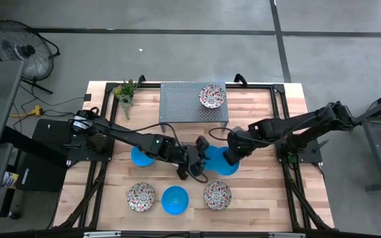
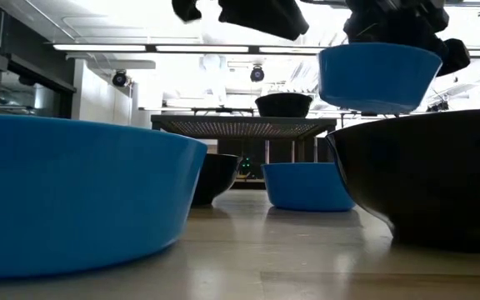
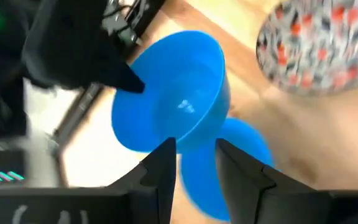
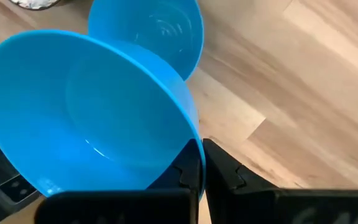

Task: Pick & Place Mini bowls
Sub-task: Put the blue bowl on the shelf

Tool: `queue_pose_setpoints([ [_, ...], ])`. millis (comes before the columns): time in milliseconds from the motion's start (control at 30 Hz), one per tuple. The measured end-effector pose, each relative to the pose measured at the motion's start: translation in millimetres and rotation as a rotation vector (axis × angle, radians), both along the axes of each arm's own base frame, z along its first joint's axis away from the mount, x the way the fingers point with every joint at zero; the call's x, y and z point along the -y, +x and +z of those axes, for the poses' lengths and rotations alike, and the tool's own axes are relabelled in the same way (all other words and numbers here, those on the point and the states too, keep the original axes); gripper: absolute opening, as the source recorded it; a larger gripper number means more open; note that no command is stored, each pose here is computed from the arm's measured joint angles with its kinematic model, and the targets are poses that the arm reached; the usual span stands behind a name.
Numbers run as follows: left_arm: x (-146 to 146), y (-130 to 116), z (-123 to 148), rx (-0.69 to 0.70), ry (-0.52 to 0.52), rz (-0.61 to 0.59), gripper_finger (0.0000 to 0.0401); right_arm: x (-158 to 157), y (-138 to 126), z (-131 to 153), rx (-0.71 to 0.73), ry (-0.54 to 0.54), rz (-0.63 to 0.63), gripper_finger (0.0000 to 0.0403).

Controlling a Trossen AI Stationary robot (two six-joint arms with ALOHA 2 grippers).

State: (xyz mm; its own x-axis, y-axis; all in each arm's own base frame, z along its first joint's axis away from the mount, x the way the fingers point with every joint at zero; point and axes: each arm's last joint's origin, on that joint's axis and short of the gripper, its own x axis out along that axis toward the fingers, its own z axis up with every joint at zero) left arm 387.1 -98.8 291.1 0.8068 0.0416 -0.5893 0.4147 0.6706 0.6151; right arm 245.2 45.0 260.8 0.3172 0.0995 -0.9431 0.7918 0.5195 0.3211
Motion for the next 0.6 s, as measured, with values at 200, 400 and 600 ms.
queue_pose_setpoints([
  [200,0.4,0.4,0.5,0.015,-0.218,0.144,0.0108,-1.1,-0.9,-0.2,-0.009,0.008,0.001,0.0],
  [400,1.2,3.4,4.7,0.066,-0.338,0.2,0.0108,7.4,-0.5,-0.6,-0.013,-0.026,0.016,0.0],
  [600,1.2,4.2,6.1,0.09,-0.539,0.337,0.0108,5.8,-4.6,-1.7,-0.045,-0.083,0.032,0.0],
])
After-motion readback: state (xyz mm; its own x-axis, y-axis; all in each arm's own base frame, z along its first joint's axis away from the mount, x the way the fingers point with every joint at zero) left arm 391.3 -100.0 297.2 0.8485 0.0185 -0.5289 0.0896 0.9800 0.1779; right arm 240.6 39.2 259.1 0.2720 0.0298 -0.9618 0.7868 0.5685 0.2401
